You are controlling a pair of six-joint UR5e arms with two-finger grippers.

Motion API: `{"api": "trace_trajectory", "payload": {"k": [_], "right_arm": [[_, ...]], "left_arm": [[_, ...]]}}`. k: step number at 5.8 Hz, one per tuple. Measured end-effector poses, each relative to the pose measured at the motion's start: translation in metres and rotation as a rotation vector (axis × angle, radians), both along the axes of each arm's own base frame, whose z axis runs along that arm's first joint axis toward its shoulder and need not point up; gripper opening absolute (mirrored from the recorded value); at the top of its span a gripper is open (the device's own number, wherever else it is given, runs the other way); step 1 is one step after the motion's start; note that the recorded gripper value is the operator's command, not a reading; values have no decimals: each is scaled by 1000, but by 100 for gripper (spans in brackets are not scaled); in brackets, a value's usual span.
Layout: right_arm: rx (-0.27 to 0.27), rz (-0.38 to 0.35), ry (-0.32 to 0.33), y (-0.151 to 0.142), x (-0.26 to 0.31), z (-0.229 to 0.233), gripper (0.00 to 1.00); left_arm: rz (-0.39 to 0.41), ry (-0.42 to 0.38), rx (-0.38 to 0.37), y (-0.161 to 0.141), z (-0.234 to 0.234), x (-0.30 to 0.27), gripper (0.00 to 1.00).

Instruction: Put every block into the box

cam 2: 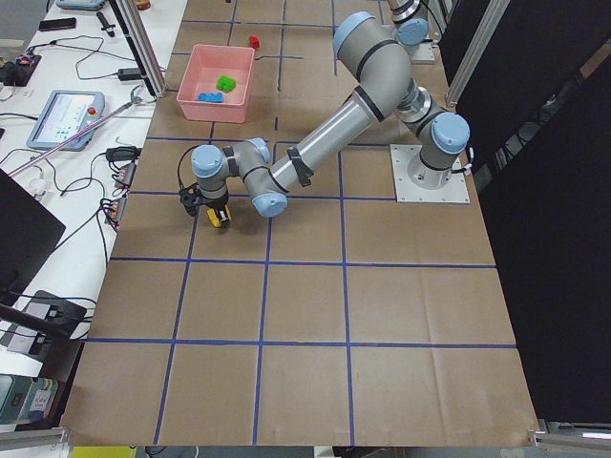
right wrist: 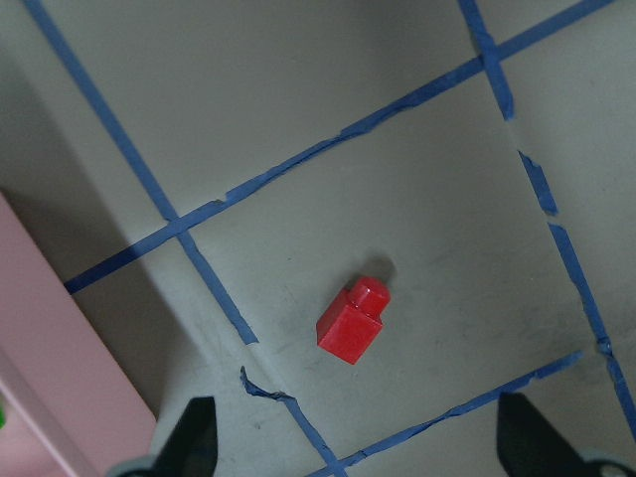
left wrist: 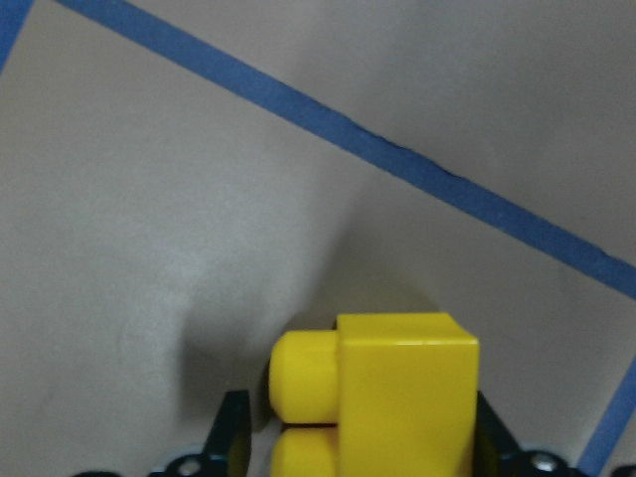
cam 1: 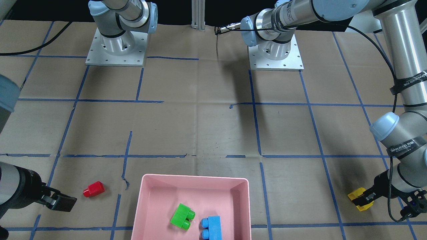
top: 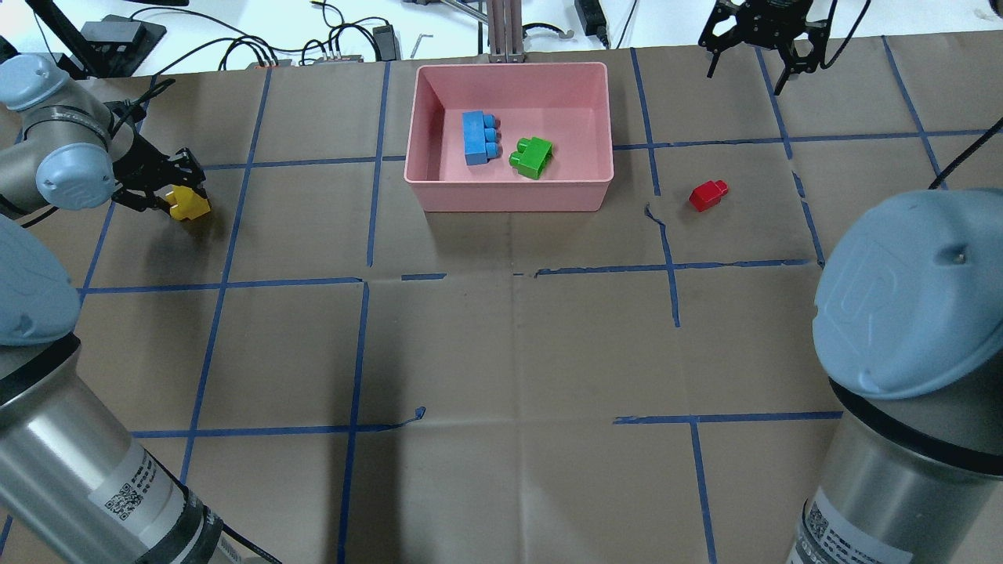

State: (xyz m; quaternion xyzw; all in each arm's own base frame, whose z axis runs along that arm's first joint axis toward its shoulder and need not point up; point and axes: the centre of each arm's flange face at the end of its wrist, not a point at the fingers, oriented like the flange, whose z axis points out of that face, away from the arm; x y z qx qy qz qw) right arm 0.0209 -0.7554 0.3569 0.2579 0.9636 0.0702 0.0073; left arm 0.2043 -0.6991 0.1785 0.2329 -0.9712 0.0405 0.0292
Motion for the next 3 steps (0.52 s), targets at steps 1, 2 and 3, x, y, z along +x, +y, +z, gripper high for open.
{"api": "trace_trajectory", "payload": {"k": [1, 2, 3], "right_arm": [[21, -124, 13, -1, -13, -27, 99], [15, -233, 28, 1, -17, -60, 99], [-11, -309, 38, 8, -17, -97, 99]], "left_arm": [[-4, -4, -10, -1, 8, -2, 9], [-8, -4, -36, -3, 27, -10, 9], [-9, 9, -72, -5, 59, -32, 9]]}}
